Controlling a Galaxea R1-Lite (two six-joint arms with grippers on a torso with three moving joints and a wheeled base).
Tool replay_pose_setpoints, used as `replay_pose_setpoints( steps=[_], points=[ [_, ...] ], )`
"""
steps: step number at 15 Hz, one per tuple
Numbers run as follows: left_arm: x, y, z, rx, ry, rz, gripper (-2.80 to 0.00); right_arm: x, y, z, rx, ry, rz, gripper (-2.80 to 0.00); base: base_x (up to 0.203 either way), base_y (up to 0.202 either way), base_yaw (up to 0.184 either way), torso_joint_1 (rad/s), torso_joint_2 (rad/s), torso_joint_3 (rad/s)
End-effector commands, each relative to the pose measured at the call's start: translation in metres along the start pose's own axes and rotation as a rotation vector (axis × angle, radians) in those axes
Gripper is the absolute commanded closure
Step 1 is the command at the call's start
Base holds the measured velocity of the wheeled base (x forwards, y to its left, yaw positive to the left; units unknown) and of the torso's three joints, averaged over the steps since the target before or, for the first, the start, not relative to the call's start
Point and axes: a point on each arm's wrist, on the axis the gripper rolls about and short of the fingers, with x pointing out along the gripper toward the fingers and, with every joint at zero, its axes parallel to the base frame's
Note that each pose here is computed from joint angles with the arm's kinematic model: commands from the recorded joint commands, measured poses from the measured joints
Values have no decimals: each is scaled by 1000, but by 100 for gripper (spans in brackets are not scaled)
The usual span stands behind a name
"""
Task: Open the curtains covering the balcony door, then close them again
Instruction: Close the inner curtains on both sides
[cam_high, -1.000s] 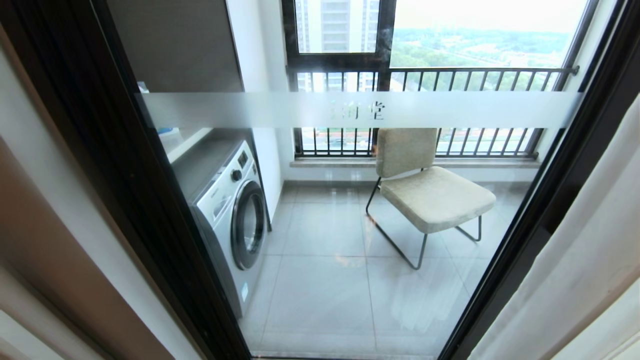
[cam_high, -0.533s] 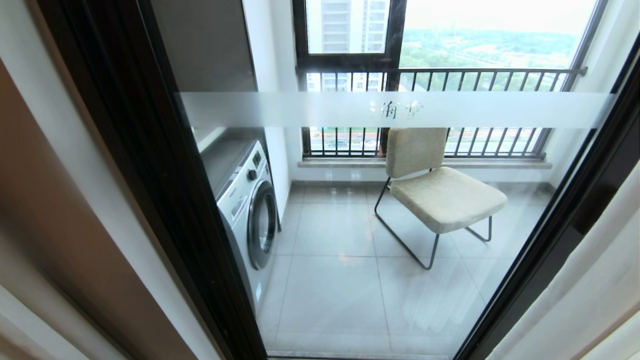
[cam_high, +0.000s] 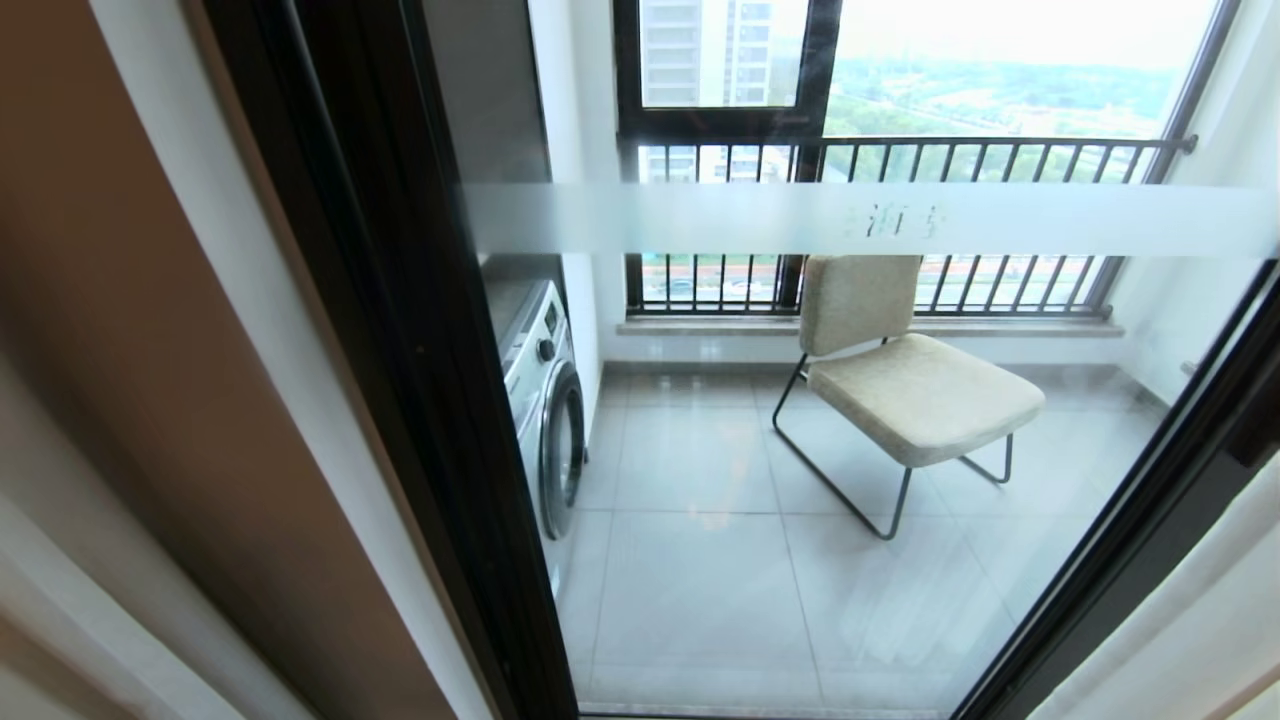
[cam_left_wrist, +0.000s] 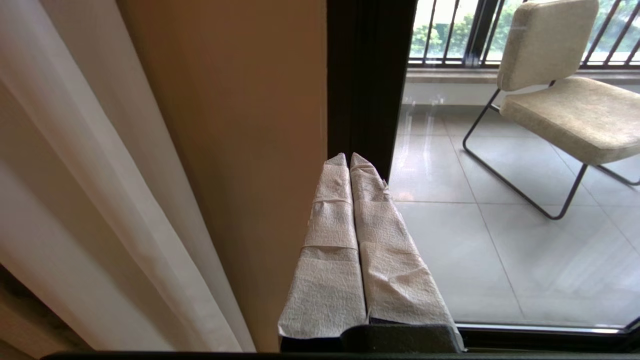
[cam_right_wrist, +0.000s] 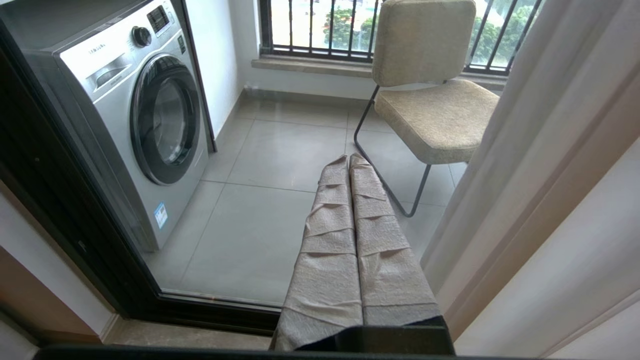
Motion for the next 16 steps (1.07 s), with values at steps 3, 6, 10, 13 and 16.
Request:
replay_pose_setpoints(
  steps=[3,6,10,13,16],
  points=[
    [0,0,0,-2,-2,0,0,0,0,0,-1,0,1,0,0,91,3,2,0,-1],
    [0,0,0,-2,-2,2,0,0,0,0,-1,0,1,0,0,0,0,0,0,0],
    [0,0,0,-2,-2,0,0,0,0,0,-1,0,1,0,0,0,0,0,0,0],
    [0,0,0,-2,-2,0,0,0,0,0,-1,0,1,0,0,0,0,0,0,0],
    [0,0,0,-8,-2,0,0,0,0,0,-1,0,1,0,0,0,0,0,0,0]
  ],
)
